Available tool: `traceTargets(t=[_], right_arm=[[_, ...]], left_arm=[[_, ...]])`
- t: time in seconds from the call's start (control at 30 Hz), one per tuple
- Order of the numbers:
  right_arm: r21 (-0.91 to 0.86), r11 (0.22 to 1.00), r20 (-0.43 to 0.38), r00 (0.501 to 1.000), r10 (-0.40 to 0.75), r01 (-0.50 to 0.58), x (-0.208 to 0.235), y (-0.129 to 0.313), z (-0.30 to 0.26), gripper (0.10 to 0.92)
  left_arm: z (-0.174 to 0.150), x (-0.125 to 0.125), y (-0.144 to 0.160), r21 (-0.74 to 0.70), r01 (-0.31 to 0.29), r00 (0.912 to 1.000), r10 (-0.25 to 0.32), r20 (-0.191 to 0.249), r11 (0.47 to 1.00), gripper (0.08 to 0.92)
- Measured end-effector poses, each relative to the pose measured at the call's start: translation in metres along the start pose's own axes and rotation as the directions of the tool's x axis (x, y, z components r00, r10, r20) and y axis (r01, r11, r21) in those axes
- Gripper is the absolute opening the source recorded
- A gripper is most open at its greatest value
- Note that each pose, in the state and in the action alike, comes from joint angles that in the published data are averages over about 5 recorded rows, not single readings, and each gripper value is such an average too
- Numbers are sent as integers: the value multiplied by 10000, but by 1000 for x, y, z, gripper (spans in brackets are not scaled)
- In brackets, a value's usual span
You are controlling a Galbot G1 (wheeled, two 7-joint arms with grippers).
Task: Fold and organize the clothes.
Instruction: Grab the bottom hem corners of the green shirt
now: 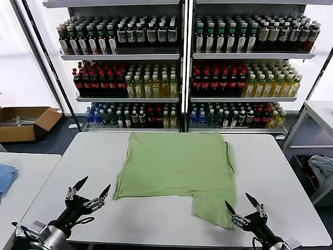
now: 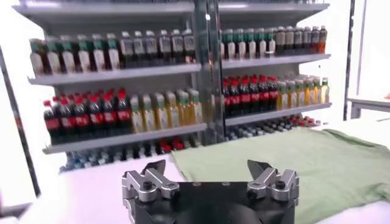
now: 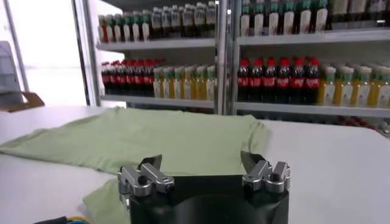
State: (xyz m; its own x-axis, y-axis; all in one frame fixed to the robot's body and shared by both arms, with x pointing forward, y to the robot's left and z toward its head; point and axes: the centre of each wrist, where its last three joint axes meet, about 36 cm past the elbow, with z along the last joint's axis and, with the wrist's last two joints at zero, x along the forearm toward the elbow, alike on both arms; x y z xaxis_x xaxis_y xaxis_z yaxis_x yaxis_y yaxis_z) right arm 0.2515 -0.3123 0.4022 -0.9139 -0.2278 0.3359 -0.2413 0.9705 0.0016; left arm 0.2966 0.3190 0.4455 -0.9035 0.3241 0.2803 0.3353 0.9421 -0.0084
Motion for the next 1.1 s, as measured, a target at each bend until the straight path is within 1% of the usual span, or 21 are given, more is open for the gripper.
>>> traceTargets(t=[0.07, 0.13, 0.23, 0.33, 0.5, 0.7, 0.8, 0.87, 1.1], right_arm=[[-30, 10000, -122, 9999, 65, -66, 0, 2, -1, 823], [-75, 9998, -352, 9992, 196, -199, -1, 6, -2, 823], [-128, 9993, -640, 9974, 338, -347, -3, 10, -3, 823], [-167, 9990, -868, 9954, 396, -412, -4, 13, -3, 823], [-217, 9987, -1146, 9925, 425, -453, -6, 19, -2, 823], [-305, 9988, -1406, 9895, 345, -392, -8, 27, 2, 811], [-338, 9989, -1526, 9879, 277, -332, -7, 31, 5, 749], [-373, 9989, -1578, 9872, 238, -300, -7, 33, 7, 689], [-465, 9986, -1637, 9864, 159, -238, -5, 37, 10, 489]], left_arm=[[0, -3, -2, 71, -34, 9999, 35, -155, 10000, 823], [2, -10, -4, 202, -93, 9989, 102, -463, 9998, 823], [4, -20, -7, 403, -124, 9963, 158, -848, 9991, 823], [6, -30, -7, 593, -65, 9934, 132, -1139, 9982, 823], [10, -48, -4, 735, 229, 9873, -110, -1586, 9970, 823], [17, -66, 6, 698, 745, 9774, -589, -2028, 9948, 823], [23, -72, 11, 738, 963, 9717, -777, -2232, 9926, 823], [27, -75, 12, 785, 1035, 9680, -823, -2369, 9915, 823], [41, -80, 5, 900, 985, 9587, -703, -2756, 9911, 823]])
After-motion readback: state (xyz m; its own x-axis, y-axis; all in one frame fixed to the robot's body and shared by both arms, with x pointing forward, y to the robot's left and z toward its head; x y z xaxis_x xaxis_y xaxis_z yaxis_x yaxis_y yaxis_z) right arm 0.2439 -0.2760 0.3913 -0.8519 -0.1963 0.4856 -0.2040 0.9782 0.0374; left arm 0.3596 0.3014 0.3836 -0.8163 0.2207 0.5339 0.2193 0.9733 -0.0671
